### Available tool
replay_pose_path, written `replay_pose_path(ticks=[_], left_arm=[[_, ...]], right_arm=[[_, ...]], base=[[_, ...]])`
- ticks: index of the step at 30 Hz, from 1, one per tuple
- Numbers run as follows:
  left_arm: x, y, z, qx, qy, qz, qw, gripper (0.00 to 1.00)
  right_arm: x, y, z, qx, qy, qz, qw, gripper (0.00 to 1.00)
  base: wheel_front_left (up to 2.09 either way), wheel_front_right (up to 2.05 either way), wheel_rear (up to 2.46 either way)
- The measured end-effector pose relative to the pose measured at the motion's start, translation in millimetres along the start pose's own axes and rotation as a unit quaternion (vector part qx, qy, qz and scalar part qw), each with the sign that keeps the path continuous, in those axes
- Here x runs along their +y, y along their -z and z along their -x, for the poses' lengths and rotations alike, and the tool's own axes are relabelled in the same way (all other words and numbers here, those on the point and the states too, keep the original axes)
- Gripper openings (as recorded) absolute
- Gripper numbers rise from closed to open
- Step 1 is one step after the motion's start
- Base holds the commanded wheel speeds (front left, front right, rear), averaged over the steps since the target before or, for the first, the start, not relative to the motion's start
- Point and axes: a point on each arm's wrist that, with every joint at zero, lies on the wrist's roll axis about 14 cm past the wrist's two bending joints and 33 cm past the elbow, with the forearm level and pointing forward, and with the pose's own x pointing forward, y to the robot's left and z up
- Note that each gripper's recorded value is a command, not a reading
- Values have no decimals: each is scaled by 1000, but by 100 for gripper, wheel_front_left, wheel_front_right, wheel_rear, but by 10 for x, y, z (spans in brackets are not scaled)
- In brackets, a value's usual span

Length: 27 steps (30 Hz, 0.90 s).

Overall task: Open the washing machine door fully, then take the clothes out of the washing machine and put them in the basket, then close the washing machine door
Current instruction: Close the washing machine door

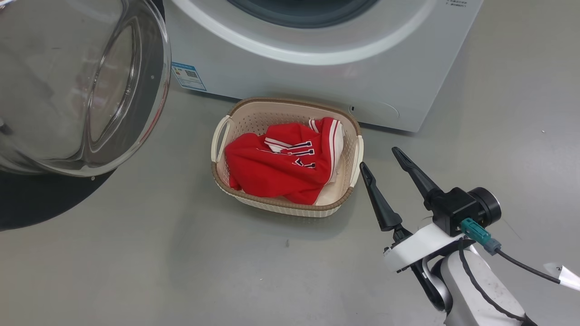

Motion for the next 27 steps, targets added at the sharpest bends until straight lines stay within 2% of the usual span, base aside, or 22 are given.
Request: replay_pose_path(ticks=[21,27], left_arm=[[-78,563,110,131,54,-30,989,0],[5,699,190,165,59,-31,984,0]], right_arm=[[125,-147,-18,-16,-9,2,1000,100],[186,-134,19,-13,-12,0,1000,100]], base=[[0,0,0],[0,0,0]])
